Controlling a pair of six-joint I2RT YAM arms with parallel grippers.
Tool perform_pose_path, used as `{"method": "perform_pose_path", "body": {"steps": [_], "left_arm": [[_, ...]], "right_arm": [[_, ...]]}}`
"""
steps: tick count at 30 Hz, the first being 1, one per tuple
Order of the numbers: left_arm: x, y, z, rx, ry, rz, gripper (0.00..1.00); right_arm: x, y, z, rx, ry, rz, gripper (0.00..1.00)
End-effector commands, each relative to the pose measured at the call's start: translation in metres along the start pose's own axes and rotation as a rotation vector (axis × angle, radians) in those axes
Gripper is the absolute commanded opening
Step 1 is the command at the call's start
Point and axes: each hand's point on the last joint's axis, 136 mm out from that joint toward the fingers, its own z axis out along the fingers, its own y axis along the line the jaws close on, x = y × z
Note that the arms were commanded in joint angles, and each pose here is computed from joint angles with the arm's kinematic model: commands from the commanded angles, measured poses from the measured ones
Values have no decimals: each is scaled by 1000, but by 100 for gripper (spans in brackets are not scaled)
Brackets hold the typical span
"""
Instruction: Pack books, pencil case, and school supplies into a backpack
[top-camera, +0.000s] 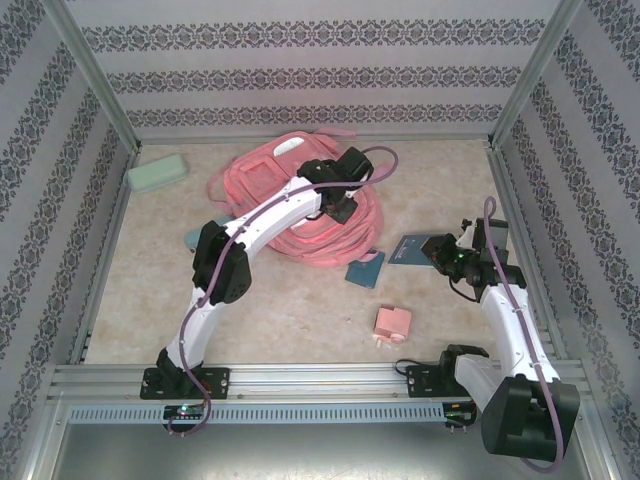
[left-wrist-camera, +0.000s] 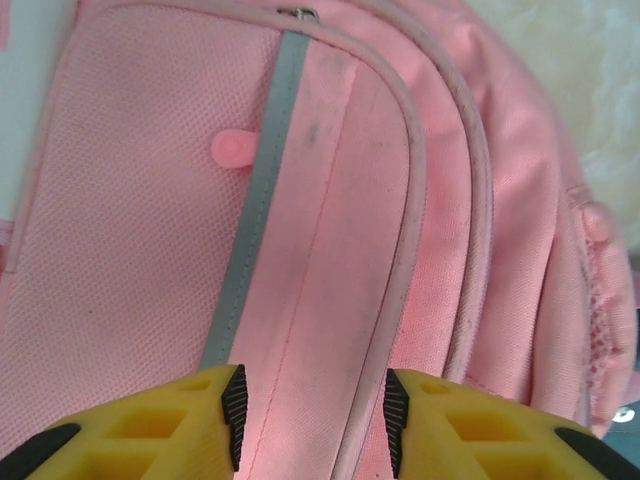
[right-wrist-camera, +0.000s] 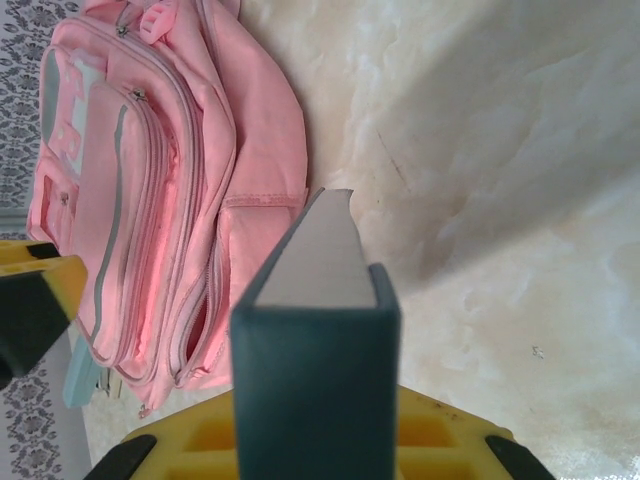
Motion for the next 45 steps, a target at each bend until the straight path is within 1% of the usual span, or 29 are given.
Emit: {"method": "perform_pose_path", "body": {"steps": [1,3,6,8,9,10,11,14,15,20,25,27,31,34,37,41,45], "left_arm": [[24,-7,22,-7,100,117,46],[28,-8,29,-5,119,132,48],[33,-2,40,-39,143,144,48],[36,2,47,-61,156,150,47],[38,4,50,-71,164,156,44],[38,5,52,-80,168,159,40],[39,6,54,-88,170,159,32],[35,7,48,-91,150,144,4],[30,9,41,-91,130,135,0],[0,20,1,-110,3,79,0],[-31,37,-51,-74,-127,-33,0],[-42,46,-71,-50,-183,-86,0],[-57,64,-104,5,-274,-187,0],[-63,79,-120,55,-319,-272,0],[-67,93,-129,90,-351,-335,0],[-70,105,-134,117,-366,-381,0],[-73,112,-136,143,-380,-418,0]], "right_arm": [[-5,16,-5,-49,-21,-22,0],[-4,16,-5,-48,-20,-21,0],[-4,16,-5,-51,-19,-18,0],[-3,17,-5,-55,-18,-17,0],[-3,18,-5,-58,-15,-14,0],[-2,18,-4,-60,-15,-12,0],[-2,19,-4,-65,-13,-11,0],[-2,22,-3,-76,-11,-7,0],[-2,25,-3,-82,-11,-8,0],[-7,37,-5,-121,-18,1,0],[-13,59,-2,-207,-17,15,0],[-16,71,-1,-265,-22,21,0],[-21,96,8,-360,-24,43,0],[-21,114,20,-389,-19,26,0],[-19,134,37,-417,-10,18,0],[-18,168,63,-456,10,2,0],[-23,197,93,-474,-21,22,0]]}}
